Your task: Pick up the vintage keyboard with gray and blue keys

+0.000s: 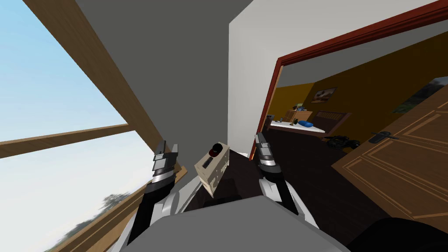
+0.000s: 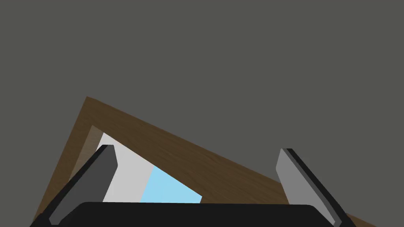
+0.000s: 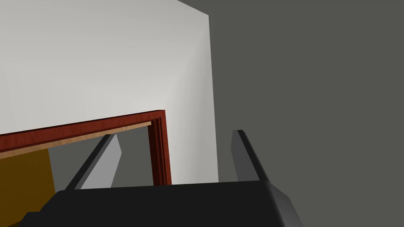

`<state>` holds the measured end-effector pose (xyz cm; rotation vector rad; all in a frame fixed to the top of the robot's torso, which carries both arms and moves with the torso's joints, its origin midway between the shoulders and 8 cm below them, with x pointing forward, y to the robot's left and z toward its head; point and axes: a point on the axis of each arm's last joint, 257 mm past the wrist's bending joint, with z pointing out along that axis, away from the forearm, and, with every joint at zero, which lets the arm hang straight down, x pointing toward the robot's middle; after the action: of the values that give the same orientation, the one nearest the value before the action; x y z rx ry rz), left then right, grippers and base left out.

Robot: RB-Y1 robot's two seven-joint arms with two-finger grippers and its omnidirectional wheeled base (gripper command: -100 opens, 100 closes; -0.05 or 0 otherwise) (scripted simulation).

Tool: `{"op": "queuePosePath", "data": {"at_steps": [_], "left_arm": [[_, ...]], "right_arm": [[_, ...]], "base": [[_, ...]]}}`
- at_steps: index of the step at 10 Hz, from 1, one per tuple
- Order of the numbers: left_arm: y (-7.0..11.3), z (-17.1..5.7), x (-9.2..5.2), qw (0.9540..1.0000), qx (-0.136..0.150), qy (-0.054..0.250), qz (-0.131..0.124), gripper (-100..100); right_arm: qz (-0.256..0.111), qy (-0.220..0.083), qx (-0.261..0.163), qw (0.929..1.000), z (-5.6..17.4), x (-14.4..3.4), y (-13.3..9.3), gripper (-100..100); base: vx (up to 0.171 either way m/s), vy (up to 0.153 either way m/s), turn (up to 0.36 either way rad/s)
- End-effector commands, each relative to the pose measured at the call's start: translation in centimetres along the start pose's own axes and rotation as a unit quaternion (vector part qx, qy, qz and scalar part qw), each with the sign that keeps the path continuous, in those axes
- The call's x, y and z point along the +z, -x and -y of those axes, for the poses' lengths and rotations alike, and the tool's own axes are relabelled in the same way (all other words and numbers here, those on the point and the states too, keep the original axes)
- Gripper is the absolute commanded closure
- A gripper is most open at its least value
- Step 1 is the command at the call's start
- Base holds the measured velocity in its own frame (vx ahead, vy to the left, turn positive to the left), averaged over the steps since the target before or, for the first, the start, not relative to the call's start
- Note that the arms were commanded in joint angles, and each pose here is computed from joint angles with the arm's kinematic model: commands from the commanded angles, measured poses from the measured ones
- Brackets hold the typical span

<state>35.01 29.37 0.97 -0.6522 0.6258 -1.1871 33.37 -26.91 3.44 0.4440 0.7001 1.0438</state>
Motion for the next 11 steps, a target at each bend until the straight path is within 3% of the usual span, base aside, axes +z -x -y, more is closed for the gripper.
{"op": "queuePosePath", "data": {"at_steps": [1, 3, 6, 8, 10, 11], "left_arm": [[-0.4, -0.9, -0.1, 0.9997, 0.007, 0.01, -0.022, -100], [-0.6, -1.9, -0.2, 0.999, 0.011, 0.021, -0.037, -100], [-0.4, -6.2, -0.9, 0.9946, 0.022, 0.074, -0.07, -100], [0.3, -9.9, -1.7, 0.9891, 0.027, 0.121, -0.081, -100], [1.6, -14.1, -2.9, 0.9801, 0.03, 0.178, -0.083, -100], [1.7, -14.2, -2.9, 0.9797, 0.03, 0.18, -0.083, -100]], "right_arm": [[0.0, 0.0, 0.0, 1.0, 0.0, 0.0, 0.0, 0], [0.0, 0.0, 0.0, 1.0, 0.0, 0.0, 0.0, 0], [0.0, 0.0, 0.0, 1.0, 0.0, 0.0, 0.0, 0], [0.0, 0.0, 0.0, 1.0, 0.0, 0.0, 0.0, 0], [0.0, 0.0, 0.0, 1.0, 0.0, 0.0, 0.0, 0], [0.0, 0.0, 0.0, 1.0, 0.0, 0.0, 0.0, 0]], "base": [[0.007, -0.029, -0.019], [0.032, -0.07, -0.013], [0.043, -0.12, -0.029], [0.065, -0.213, -0.04], [0.069, -0.263, -0.046], [0.05, -0.174, 0.001]]}}
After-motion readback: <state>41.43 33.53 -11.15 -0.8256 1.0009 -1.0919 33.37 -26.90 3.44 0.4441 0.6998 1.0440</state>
